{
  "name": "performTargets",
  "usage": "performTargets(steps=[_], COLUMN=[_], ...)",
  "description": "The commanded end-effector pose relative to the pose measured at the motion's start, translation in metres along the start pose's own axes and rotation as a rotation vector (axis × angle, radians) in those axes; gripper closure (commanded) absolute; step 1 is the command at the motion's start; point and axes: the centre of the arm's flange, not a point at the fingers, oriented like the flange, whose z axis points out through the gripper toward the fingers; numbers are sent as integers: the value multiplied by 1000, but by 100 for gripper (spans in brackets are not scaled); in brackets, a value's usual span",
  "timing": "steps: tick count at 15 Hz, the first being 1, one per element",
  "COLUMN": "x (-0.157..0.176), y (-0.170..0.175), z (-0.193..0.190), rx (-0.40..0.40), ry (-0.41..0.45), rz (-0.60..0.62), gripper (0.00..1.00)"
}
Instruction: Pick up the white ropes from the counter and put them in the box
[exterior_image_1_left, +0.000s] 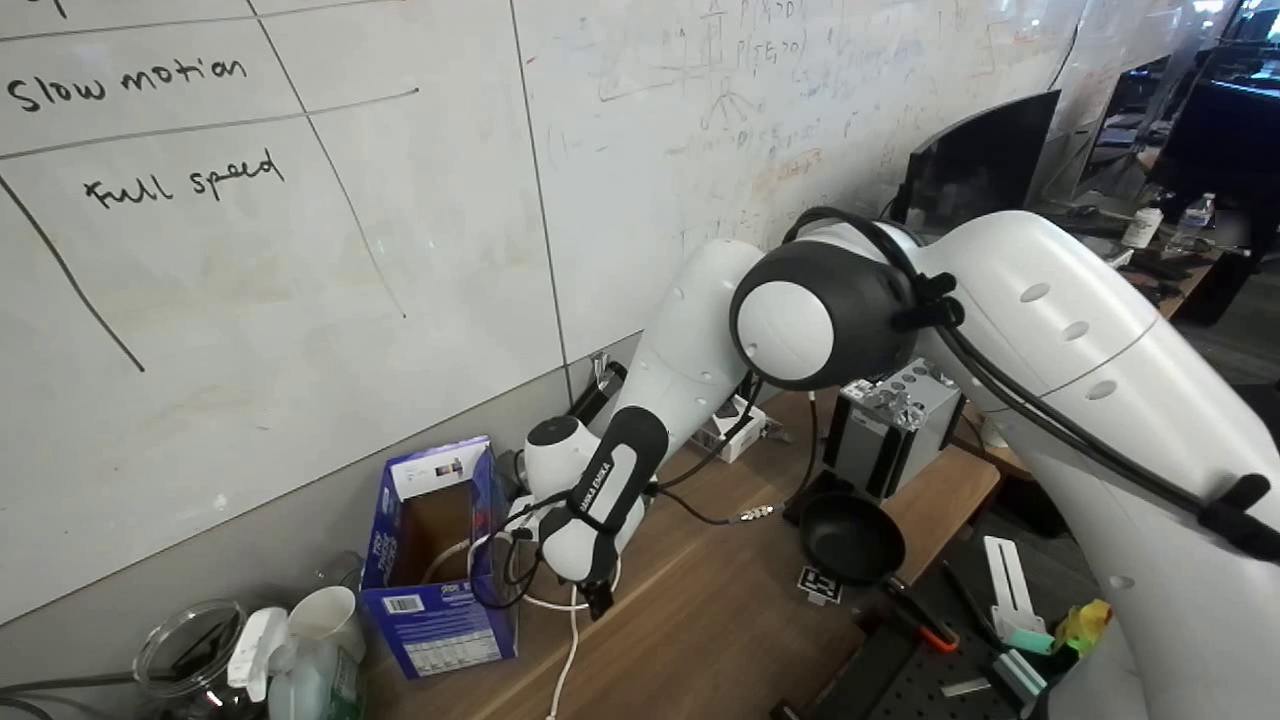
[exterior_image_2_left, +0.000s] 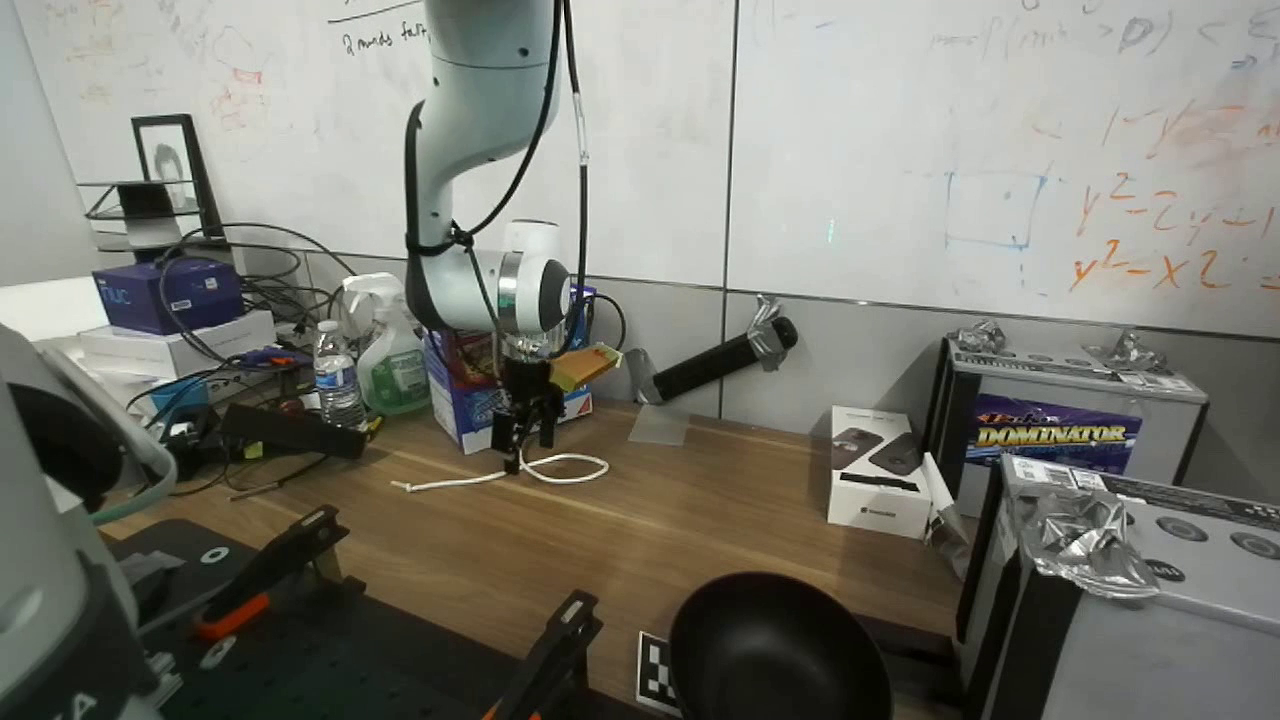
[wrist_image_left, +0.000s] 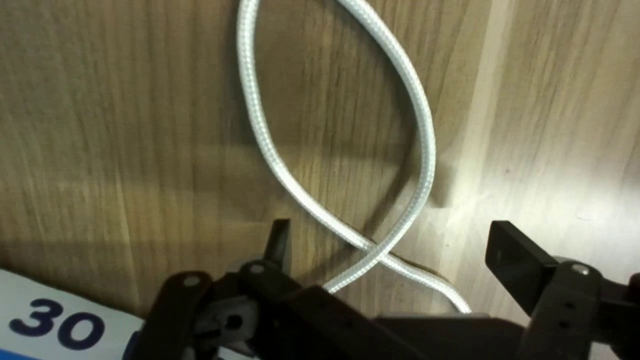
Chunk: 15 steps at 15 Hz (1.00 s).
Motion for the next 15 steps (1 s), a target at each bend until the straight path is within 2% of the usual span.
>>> performTargets(steps=[1,10,15], x=[1,0,0], y=[14,15,11], z=[8,16,11], rx=[1,23,3], ry=[-12,-18,-8], rz=[-11,-12,-17], gripper=[0,0,0])
